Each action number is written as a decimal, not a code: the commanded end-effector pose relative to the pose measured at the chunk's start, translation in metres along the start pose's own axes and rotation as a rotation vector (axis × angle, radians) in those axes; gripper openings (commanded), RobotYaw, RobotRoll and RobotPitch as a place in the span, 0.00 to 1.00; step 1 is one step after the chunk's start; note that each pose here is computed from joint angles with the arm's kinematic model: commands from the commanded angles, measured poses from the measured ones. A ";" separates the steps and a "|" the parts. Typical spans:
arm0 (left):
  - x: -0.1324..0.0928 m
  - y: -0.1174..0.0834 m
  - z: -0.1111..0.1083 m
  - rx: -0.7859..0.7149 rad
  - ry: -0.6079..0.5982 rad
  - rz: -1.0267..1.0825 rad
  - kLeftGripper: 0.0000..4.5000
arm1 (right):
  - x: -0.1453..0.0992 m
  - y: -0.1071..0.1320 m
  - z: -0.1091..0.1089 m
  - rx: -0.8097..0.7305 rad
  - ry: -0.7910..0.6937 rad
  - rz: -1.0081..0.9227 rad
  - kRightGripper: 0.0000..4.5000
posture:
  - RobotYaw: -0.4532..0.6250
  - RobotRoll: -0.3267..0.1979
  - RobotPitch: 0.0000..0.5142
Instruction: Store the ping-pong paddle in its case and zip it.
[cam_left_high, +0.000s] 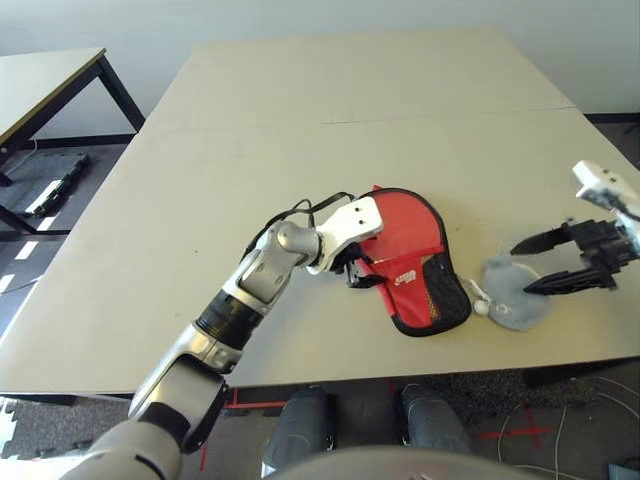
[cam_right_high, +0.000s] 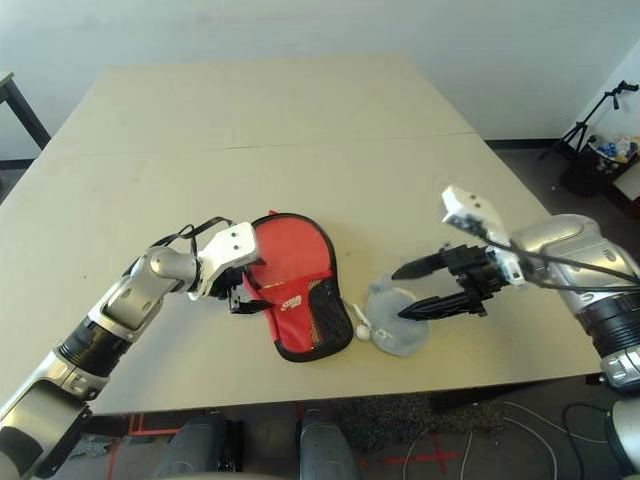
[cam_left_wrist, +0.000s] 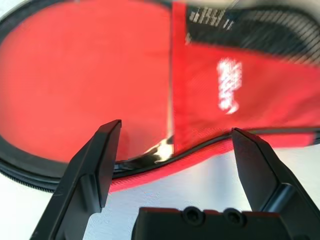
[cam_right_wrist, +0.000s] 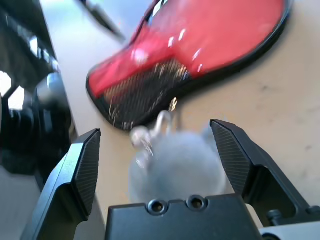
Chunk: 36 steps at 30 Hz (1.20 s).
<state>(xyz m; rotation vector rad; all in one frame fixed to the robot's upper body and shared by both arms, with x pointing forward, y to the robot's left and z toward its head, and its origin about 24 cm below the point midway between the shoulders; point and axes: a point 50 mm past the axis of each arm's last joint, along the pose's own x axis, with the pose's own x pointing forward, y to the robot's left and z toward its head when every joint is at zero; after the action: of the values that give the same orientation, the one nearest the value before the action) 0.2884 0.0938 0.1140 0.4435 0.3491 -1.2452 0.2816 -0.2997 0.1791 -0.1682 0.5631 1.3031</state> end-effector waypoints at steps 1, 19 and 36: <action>-0.029 0.006 0.030 -0.074 -0.184 0.084 1.00 | -0.007 -0.014 0.017 -0.004 -0.254 -0.110 0.99 | 0.42 0.62 0.08; -0.171 0.096 -0.052 -0.386 -0.416 1.322 1.00 | -0.016 -0.082 -0.009 0.100 -0.594 -1.207 0.99 | 0.43 0.62 0.10; -0.162 0.083 -0.108 -0.502 -0.368 1.566 1.00 | -0.037 -0.082 -0.026 0.144 -0.595 -1.572 0.99 | 0.41 0.62 0.12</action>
<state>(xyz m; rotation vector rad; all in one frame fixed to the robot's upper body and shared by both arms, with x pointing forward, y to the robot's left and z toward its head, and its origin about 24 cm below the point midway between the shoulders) 0.3223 0.3019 0.1220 -0.0356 -0.1010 0.2995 0.3448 -0.3649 0.1598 -0.0585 -0.0866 -0.2360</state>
